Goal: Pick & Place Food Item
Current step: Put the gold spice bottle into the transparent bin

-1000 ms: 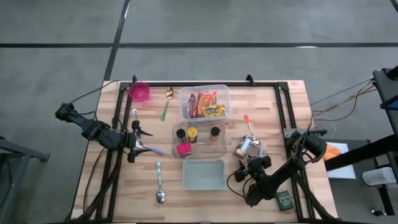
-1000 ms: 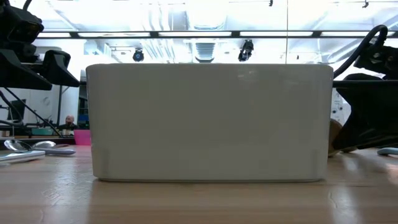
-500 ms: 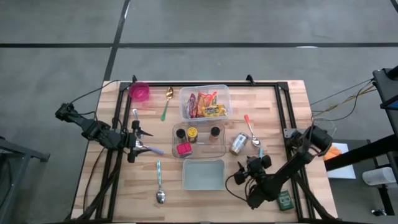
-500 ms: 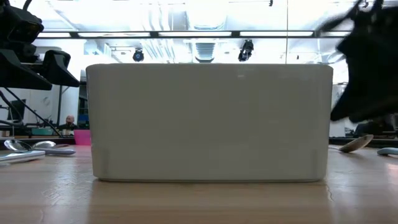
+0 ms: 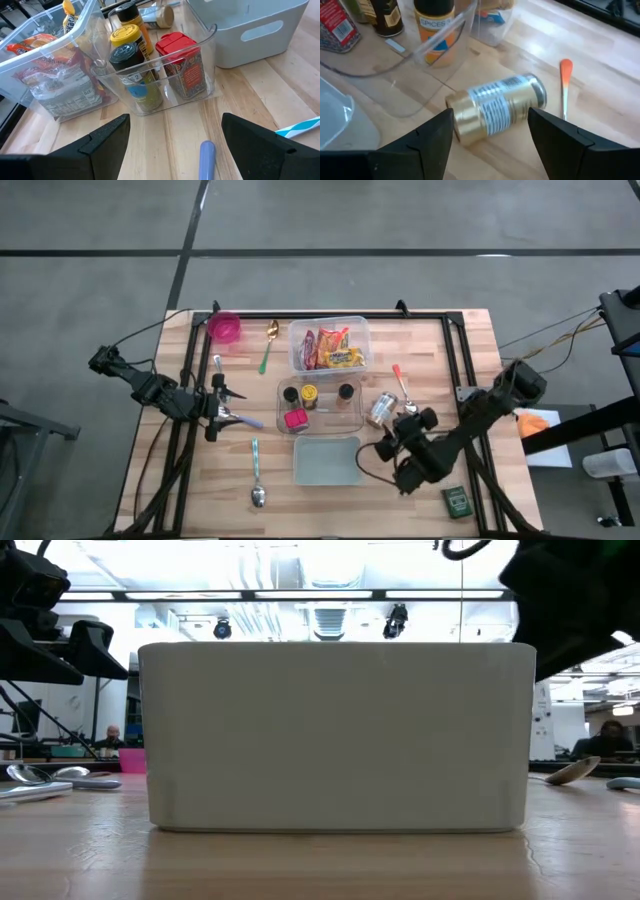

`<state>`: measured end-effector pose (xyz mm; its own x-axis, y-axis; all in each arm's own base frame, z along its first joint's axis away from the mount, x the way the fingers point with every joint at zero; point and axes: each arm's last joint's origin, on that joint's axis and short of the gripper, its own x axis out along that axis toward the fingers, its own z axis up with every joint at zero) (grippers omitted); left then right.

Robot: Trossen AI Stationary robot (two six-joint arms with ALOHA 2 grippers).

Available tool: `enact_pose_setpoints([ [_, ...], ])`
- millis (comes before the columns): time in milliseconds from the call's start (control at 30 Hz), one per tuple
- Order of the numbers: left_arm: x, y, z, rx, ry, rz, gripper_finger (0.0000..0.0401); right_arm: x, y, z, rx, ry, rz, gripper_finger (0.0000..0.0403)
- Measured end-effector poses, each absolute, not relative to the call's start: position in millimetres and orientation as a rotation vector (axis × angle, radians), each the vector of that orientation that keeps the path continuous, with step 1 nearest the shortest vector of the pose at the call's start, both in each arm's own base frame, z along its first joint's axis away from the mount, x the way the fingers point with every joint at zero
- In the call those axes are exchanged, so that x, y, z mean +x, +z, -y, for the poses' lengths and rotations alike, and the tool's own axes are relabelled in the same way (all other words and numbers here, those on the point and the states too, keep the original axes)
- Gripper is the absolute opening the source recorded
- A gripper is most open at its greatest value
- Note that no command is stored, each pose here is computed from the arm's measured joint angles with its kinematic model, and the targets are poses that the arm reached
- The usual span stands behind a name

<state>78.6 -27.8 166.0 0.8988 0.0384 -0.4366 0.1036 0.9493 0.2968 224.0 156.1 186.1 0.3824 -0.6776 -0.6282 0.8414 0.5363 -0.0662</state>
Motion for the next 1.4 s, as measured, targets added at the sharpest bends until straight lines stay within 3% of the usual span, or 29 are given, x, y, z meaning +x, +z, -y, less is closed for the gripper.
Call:
enact_pose_setpoints([
  [133,79,166,28,0.321,-0.035,-0.455,0.0317,227,196,-140,0.285,-0.942,-0.676,0.0260],
  [400,79,166,28,0.321,-0.035,-0.454,0.0316,228,196,-113,0.300,-0.840,-0.663,0.0330],
  [967,79,166,28,0.321,-0.034,-0.454,0.0316,239,180,-87,0.275,-0.773,-0.891,0.0334],
  [1400,79,166,28,0.321,-0.034,-0.455,0.0316,247,178,-72,0.275,-0.757,-0.922,0.0334],
])
